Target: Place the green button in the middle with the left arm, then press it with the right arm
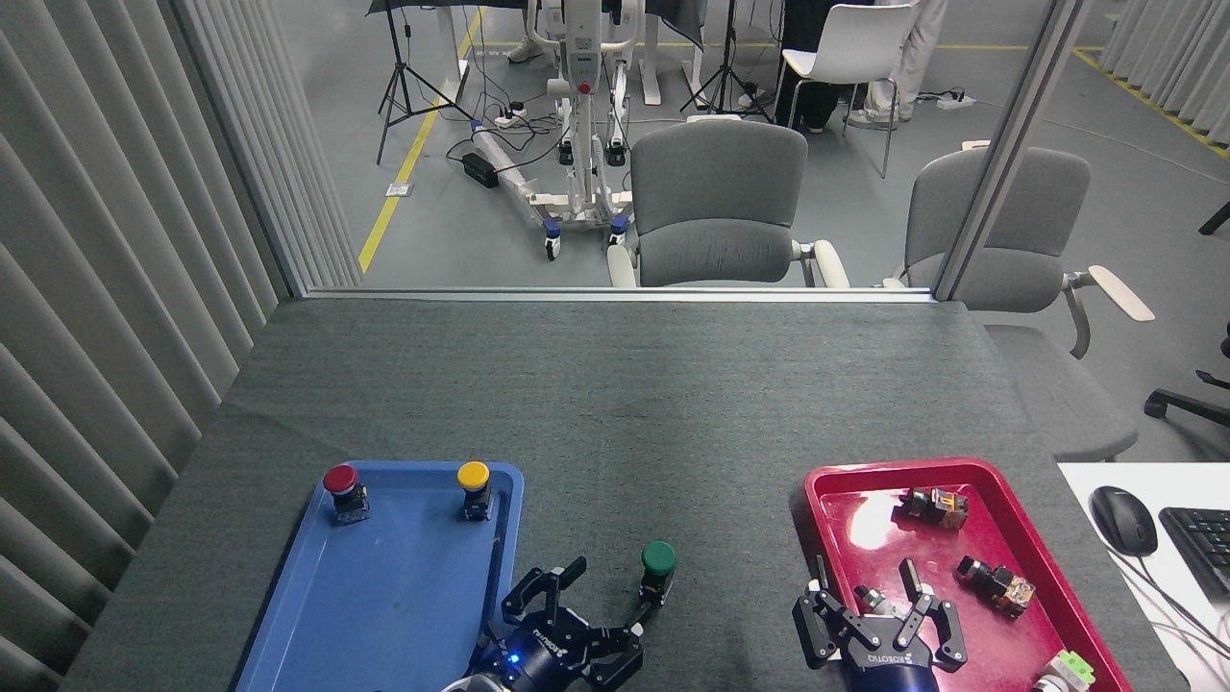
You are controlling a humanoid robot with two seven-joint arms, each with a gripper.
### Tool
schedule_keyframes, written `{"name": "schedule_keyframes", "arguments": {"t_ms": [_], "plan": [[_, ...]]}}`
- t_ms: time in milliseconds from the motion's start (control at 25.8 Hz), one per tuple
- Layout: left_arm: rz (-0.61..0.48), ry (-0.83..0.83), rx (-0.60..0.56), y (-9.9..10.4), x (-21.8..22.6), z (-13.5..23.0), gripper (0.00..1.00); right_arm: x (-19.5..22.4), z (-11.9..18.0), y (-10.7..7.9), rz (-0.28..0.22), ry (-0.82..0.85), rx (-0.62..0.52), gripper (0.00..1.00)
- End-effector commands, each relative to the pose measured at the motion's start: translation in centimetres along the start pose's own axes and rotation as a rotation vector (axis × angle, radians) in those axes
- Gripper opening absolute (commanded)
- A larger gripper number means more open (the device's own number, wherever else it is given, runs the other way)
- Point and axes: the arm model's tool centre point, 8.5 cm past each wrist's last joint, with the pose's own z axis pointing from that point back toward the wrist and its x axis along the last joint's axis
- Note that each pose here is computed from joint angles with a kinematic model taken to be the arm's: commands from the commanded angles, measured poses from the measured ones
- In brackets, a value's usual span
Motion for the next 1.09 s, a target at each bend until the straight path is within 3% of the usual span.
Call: {"name": "schedule_keyframes", "arguments": {"t_ms": [0, 194, 349, 1047], "plan": [[0.019, 0.121, 0.107, 2.5, -3.6, 4.4, 0.99, 0.1, 0.0, 0.0, -0.002, 0.001, -0.005, 0.99], [0.037, 0.369, 0.262, 6.1, -8.8, 11.5, 0.99, 0.2, 0.0, 0.0, -0.005, -0.003, 0.001, 0.99], [0.012, 0.538, 0.290, 6.8, -12.6, 16.7, 0.99, 0.1, 0.0, 0.0, -0.006, 0.000, 0.001, 0.99], [0.007, 0.563, 0.230, 5.1, -13.4, 18.2, 0.99, 0.1, 0.0, -0.1, -0.004, -0.002, -0.002, 0.99]]}}
